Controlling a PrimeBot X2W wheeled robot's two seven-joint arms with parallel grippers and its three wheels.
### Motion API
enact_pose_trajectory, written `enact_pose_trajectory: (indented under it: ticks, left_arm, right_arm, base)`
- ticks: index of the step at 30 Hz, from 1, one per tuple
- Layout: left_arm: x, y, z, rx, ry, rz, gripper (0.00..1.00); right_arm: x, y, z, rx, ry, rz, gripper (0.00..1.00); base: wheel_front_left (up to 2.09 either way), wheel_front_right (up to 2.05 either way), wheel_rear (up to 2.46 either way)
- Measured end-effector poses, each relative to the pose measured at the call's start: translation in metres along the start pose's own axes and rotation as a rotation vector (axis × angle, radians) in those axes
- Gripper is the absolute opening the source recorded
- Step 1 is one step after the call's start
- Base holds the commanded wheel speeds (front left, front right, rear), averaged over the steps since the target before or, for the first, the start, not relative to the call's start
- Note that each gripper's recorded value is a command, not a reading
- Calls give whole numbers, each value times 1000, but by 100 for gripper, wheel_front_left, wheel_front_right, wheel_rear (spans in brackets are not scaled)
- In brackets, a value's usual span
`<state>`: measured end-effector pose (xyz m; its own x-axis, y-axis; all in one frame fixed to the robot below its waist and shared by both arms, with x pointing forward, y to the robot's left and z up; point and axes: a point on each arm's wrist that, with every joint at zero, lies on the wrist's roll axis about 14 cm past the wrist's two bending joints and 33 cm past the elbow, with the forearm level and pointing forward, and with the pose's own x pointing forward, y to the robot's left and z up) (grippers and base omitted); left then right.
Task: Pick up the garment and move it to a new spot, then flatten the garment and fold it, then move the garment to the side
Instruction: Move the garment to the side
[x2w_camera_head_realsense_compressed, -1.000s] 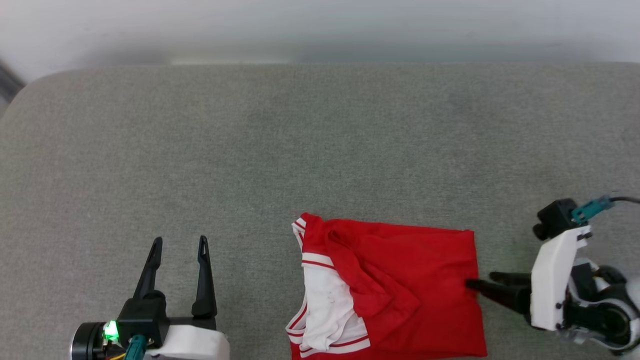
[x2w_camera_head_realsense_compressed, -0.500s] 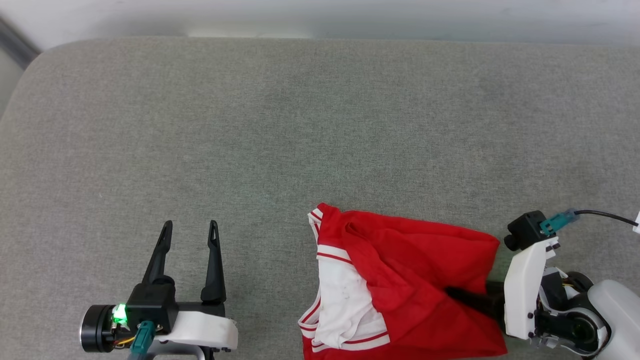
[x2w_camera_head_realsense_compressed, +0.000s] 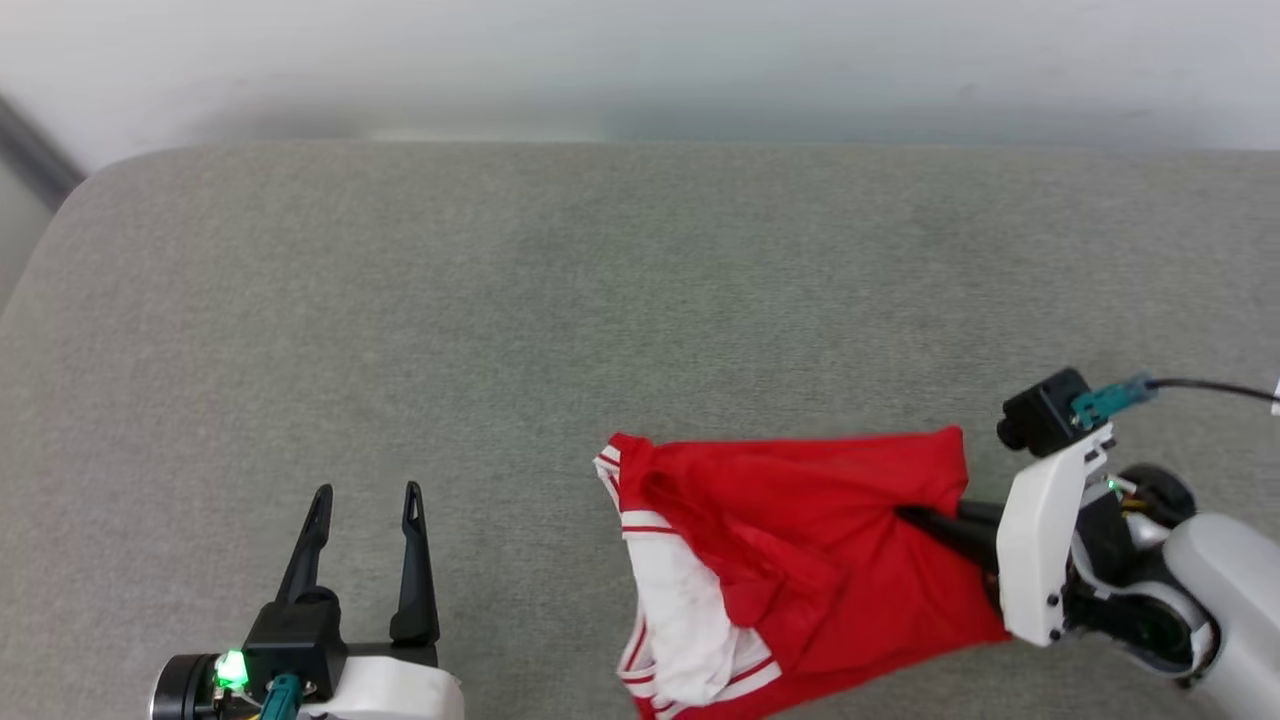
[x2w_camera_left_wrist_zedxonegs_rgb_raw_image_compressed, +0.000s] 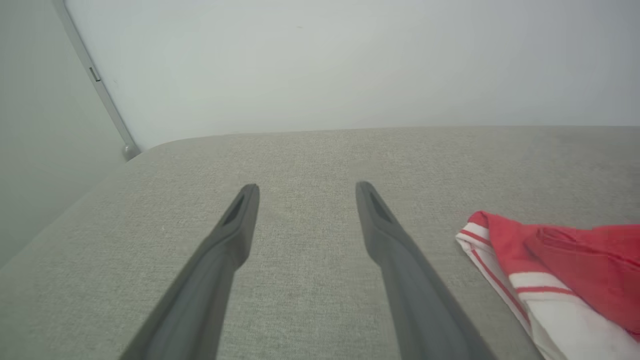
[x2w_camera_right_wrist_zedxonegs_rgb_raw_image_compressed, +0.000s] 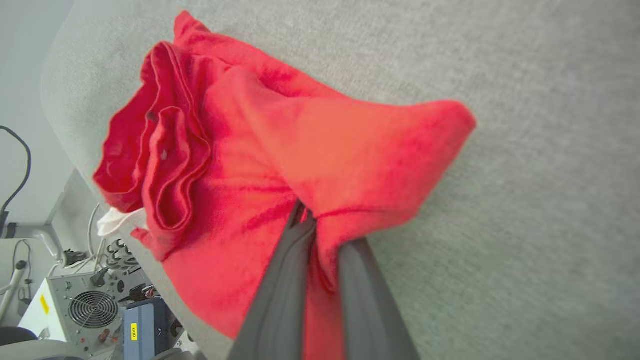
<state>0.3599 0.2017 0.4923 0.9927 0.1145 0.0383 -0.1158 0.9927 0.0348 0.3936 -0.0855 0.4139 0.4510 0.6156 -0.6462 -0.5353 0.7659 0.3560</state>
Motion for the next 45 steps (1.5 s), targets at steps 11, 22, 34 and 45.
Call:
enact_pose_trajectory:
  ticks: [11,22,34,45]
  left_arm:
    - [15,-39,9,-38,-36,-110,100]
    - [62,-93,-14,-45,-17,-259,100]
    - [93,-114,-49,-42,16,-322,100]
    - [109,-123,-77,-45,42,-343,100]
  right_arm:
    - [-90,-23,66,-258,-170,-160,0]
    - [-164,-148,50,-270,-27,-558,0]
    - [-223,-270,20,-167,155,-916,0]
    - [-206,-319,-9,-89,184,-1020,0]
  base:
    - [0,0,0]
    - [0,0,0]
    - [0,0,0]
    - [0,0,0]
